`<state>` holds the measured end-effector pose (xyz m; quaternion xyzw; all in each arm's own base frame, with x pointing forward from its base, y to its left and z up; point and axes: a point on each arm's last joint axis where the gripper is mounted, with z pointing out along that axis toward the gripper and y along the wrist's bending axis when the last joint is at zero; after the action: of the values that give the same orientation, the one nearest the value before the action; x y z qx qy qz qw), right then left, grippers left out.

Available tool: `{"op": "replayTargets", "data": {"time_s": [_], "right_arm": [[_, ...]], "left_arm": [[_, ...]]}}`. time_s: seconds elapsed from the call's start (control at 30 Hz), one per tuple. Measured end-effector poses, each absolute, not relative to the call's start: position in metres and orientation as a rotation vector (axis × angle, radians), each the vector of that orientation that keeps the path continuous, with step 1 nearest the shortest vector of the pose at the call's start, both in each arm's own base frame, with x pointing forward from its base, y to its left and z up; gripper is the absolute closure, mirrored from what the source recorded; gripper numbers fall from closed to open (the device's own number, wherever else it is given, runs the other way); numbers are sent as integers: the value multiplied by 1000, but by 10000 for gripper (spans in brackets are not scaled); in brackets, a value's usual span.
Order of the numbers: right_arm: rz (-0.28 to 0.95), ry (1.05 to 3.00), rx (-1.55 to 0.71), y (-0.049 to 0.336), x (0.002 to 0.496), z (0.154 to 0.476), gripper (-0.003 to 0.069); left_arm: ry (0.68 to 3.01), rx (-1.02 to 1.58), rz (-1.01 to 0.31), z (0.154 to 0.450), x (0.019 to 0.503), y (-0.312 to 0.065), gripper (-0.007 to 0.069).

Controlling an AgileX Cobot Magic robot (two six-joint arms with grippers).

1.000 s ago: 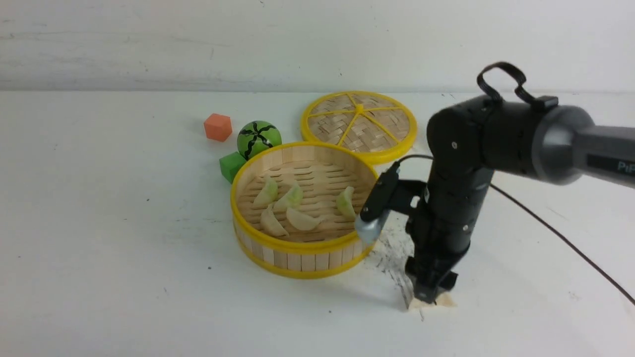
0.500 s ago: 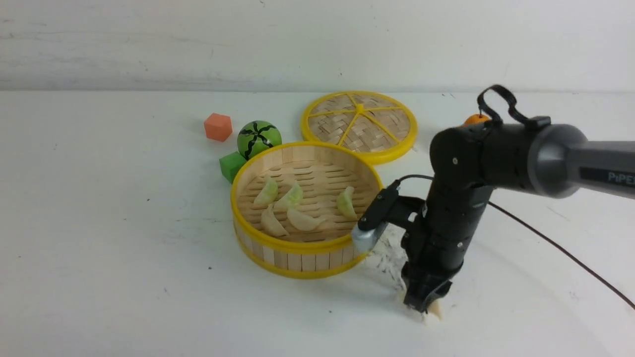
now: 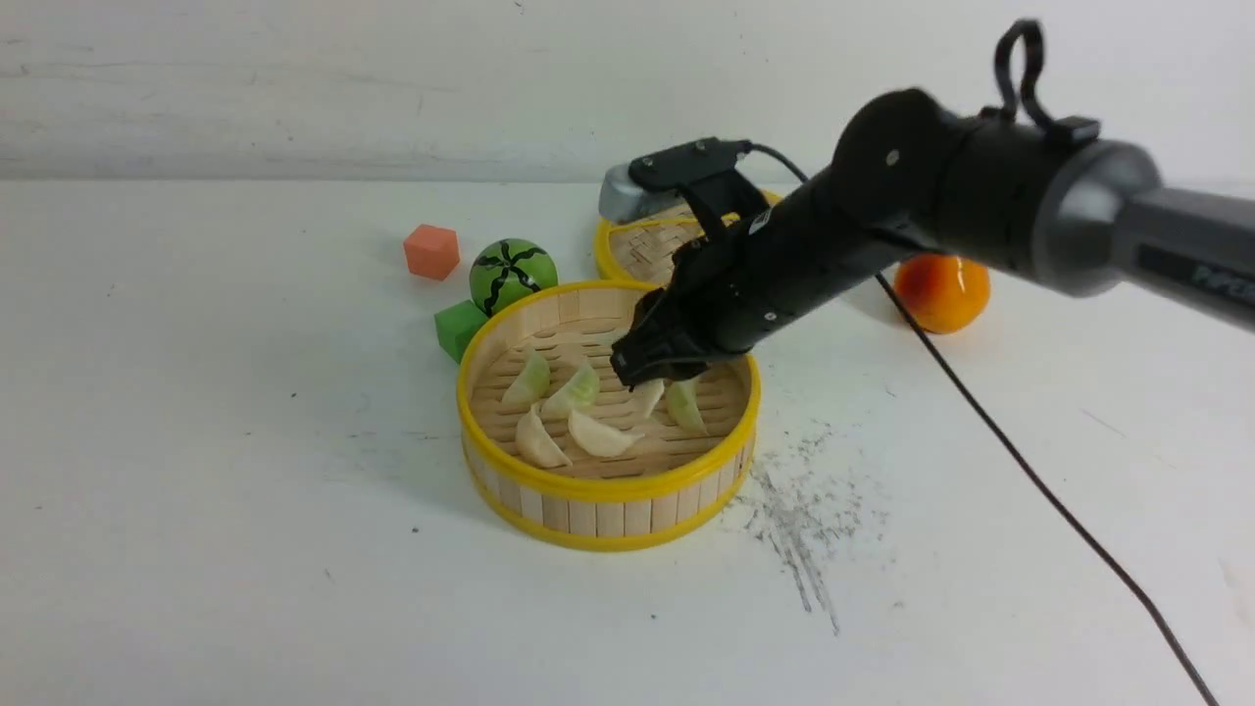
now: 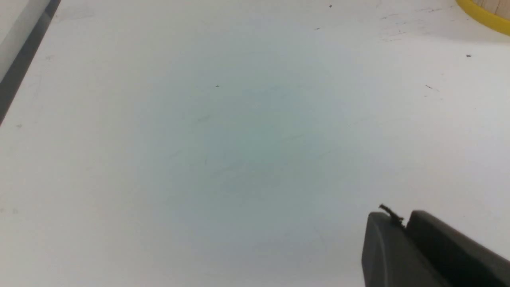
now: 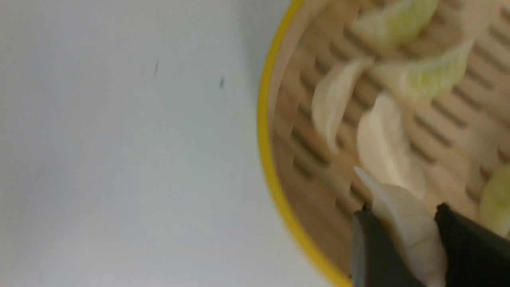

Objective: Put the dumplings into the steamer on the white table.

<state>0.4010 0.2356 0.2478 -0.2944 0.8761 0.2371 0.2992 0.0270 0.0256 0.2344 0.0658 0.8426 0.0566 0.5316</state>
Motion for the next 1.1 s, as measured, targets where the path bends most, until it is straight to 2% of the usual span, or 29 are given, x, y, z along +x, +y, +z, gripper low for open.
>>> {"op": "replayTargets", "data": {"time_s": [0.03, 0.17, 0.43, 0.7, 0.8, 0.9, 1.1], "right_arm": [[613, 2338, -756, 237, 409, 231, 470], [578, 2353, -739, 238, 418, 206, 470], [519, 2378, -808, 238, 421, 186, 466], [530, 2406, -840, 237, 418, 184, 324], [534, 2405, -847, 237, 417, 187, 265], [534, 2387, -858, 237, 416, 198, 250], [493, 2266, -912, 235, 414, 253, 244]], "left_arm": [[2010, 157, 135, 234, 27, 26, 556], [2010, 157, 135, 234, 27, 26, 556], [2010, 157, 135, 234, 27, 26, 553], [2010, 157, 135, 234, 27, 26, 550], [2009, 157, 135, 235, 27, 26, 545], [2008, 157, 134, 235, 27, 25, 543], [2007, 158, 134, 235, 27, 25, 543]]}}
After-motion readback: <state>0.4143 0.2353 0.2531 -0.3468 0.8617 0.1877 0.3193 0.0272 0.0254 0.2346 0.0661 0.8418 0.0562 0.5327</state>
